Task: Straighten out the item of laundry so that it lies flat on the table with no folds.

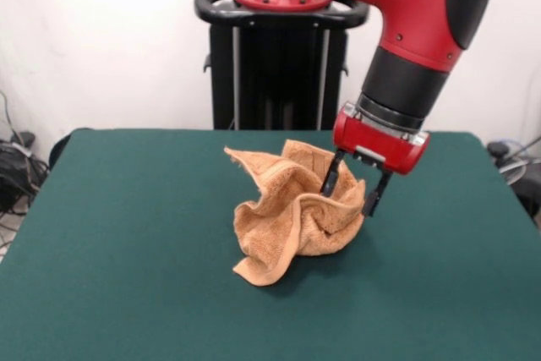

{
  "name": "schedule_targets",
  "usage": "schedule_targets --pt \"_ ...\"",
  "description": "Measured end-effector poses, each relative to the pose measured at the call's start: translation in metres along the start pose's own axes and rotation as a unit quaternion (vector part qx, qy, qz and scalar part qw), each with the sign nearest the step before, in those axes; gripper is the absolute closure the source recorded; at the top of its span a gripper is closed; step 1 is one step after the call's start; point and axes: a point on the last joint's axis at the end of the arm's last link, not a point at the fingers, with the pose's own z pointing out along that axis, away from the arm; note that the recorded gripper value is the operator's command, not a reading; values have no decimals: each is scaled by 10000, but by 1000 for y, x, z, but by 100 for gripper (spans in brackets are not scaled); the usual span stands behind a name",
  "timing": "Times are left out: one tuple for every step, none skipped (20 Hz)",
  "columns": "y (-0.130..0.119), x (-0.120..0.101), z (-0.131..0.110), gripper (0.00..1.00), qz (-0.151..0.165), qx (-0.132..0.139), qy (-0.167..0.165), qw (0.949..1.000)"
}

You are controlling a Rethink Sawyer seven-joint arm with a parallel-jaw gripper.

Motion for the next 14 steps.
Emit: schedule_targets --pt "1 1 -1 0 -18 12 -15 10000" --pt "1 2 -3 0 -45 33 -35 10000" --pt "1 2 -3 0 -56 43 -46 10000" --pt "1 2 -5 0 -70 57 -61 9999" --pt "2 3 -6 0 -97 71 -82 9999" --pt "4 4 -8 0 -121 79 -98 9998" --pt "5 5 -9 0 -141 84 -111 9998" --pt "7 7 -12 0 -181 101 -143 9997" --pt "7 7 -13 0 -191 109 -152 9996" --pt "7 7 -14 0 -199 118 -163 9996" --pt "7 7 -16 0 -218 141 -192 9995" --pt "7 7 -17 0 -229 151 -206 9994" --pt "7 8 -17 0 -235 157 -212 9994" --pt "7 8 -18 0 -243 165 -223 9993"
